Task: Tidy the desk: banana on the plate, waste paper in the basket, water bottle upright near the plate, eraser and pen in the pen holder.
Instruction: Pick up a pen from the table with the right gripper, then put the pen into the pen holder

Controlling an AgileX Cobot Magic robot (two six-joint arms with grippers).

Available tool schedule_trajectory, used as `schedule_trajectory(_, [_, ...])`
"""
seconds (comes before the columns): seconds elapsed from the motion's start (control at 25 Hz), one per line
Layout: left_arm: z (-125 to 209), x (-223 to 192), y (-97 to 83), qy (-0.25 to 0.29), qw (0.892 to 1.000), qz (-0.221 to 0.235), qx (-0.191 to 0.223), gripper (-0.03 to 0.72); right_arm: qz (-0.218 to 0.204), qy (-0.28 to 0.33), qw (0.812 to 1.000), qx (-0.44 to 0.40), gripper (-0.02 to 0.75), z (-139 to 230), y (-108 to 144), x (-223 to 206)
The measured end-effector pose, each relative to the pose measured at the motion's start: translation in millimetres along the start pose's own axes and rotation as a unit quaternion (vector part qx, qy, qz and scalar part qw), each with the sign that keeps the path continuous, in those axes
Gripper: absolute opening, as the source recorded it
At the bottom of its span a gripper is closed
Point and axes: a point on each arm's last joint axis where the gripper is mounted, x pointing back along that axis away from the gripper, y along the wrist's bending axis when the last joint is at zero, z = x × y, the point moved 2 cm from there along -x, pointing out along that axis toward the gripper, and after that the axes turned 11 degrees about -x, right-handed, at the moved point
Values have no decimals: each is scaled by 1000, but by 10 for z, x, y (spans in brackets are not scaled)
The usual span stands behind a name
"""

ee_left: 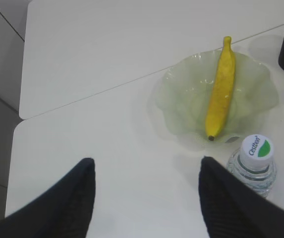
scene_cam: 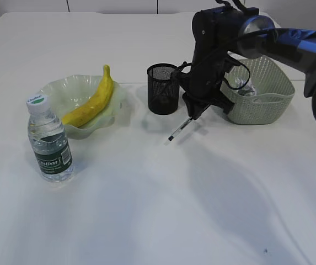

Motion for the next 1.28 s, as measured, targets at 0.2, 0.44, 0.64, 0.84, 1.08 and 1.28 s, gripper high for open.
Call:
schedule_trajectory(0.2, [0, 0, 0, 0, 1000, 0, 0, 465, 0, -16, 999, 29, 46, -43, 17, 60])
schedule_trajectory(0.44, [0, 0, 0, 0, 1000, 0, 0, 465, 4, -25, 998, 55, 45, -64, 9, 61])
schedule_trajectory(0.64, [0, 0, 0, 0, 1000, 0, 0, 465, 1, -59, 994, 92, 45, -145, 42, 136])
schedule_trajectory(0.84, [0, 0, 0, 0, 1000, 0, 0, 465, -24, -118, 984, 128, 45, -284, 145, 321])
schedule_trajectory(1.08, [0, 0, 0, 0, 1000, 0, 0, 465, -54, -166, 974, 144, 45, -389, 247, 536])
schedule_trajectory(1.28, [0, 0, 0, 0, 1000, 0, 0, 465, -62, -191, 968, 150, 45, -441, 278, 633])
